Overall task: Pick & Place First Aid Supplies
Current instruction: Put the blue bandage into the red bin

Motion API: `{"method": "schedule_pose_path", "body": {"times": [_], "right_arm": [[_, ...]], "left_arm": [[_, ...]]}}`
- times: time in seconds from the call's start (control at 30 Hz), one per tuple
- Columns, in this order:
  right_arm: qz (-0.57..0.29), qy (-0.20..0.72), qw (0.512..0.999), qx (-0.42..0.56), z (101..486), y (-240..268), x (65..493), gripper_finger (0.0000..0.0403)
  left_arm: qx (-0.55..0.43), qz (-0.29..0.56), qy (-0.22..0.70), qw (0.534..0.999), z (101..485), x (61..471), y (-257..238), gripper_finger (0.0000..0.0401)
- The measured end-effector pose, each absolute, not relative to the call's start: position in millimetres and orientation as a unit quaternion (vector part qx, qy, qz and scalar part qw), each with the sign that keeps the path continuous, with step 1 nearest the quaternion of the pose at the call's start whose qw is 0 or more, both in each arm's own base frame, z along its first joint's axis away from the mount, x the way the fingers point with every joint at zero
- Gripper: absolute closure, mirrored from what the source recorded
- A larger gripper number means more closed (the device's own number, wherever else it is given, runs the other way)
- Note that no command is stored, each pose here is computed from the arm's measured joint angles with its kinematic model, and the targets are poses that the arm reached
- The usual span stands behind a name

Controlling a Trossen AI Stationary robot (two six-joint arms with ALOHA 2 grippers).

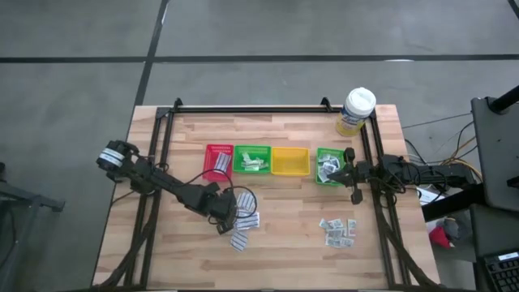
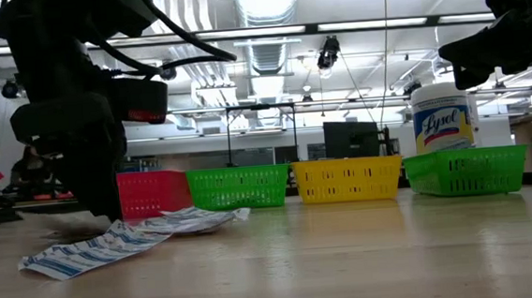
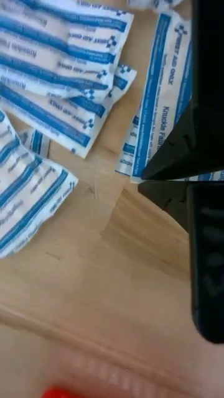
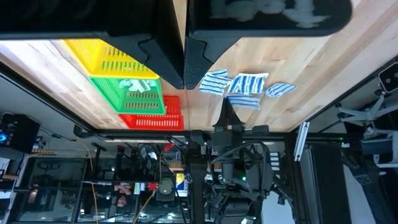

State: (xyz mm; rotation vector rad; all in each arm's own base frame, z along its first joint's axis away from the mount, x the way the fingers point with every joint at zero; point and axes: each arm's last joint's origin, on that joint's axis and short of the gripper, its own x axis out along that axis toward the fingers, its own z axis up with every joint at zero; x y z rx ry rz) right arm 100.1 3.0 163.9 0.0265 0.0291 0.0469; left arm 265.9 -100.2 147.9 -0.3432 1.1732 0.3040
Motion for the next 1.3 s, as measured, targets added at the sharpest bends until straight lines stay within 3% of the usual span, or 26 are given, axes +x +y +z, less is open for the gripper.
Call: {"method": "schedule_pose_path", "body": {"times": [0.53, 1.1, 1.3], "right_arm": [[0.024, 0.015, 1.0, 0.013, 164.0, 3.1, 100.1, 0.0394], [0.024, 0.015, 1.0, 0.013, 163.9, 3.1, 100.1, 0.0394], [0.024, 0.015, 1.0, 0.013, 163.9, 3.1, 100.1, 0.0394]], "left_arm": [[-0.173, 0.13, 0.536, 0.816, 158.3, 265.9, -101.1, 0.0401], [-0.165, 0.065, 0.506, 0.844, 193.5, 288.1, -111.1, 0.0401], [-0.146, 0.11, 0.457, 0.871, 209.4, 294.2, -109.2, 0.0401]]}}
